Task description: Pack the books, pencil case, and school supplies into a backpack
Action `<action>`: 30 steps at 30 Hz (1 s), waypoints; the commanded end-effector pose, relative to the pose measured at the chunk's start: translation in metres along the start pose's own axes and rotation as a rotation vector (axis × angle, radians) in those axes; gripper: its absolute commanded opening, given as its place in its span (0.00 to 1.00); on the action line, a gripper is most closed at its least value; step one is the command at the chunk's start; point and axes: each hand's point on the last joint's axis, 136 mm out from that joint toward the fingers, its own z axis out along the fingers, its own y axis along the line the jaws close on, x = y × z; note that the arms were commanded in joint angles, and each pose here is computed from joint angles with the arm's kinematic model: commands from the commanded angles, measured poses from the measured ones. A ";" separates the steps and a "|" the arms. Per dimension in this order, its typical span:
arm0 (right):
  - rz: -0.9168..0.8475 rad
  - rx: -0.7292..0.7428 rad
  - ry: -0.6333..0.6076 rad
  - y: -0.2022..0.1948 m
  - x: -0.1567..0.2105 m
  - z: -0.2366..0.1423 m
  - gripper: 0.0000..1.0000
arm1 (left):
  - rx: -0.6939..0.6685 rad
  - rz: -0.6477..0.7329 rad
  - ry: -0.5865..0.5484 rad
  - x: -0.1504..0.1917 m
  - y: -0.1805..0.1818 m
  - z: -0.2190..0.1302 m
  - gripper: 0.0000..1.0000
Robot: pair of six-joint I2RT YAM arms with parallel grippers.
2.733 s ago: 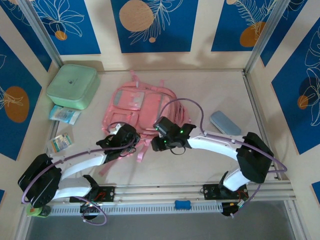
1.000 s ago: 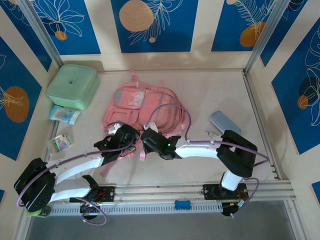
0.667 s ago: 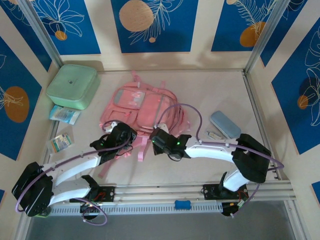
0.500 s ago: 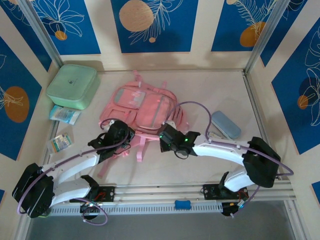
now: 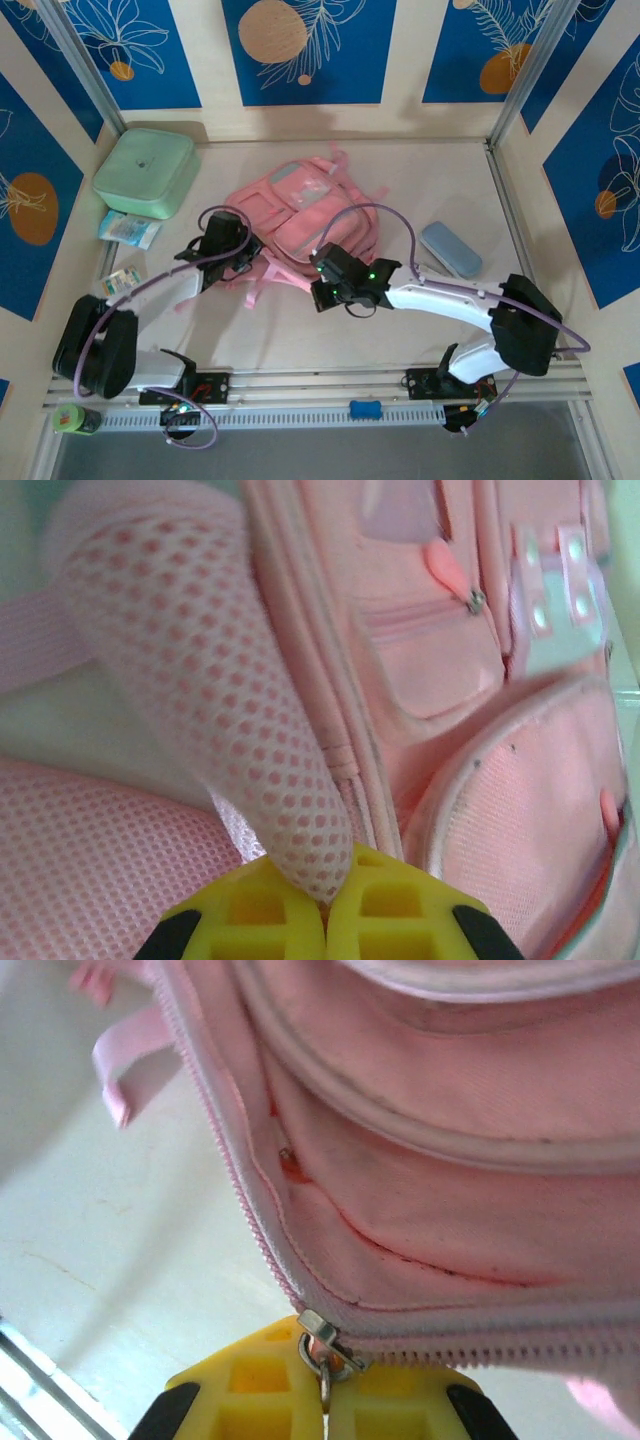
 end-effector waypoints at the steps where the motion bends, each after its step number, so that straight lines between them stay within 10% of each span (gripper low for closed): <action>1: 0.033 -0.111 0.002 0.030 -0.015 -0.001 0.00 | 0.155 0.120 -0.006 -0.014 -0.048 -0.007 0.03; 13: 0.086 -0.098 0.029 0.025 -0.016 0.012 0.00 | 0.149 -0.020 0.016 0.044 -0.008 -0.053 0.58; 30: 0.079 -0.081 0.022 0.020 -0.013 0.008 0.00 | 0.157 -0.235 -0.001 0.104 -0.028 -0.015 0.60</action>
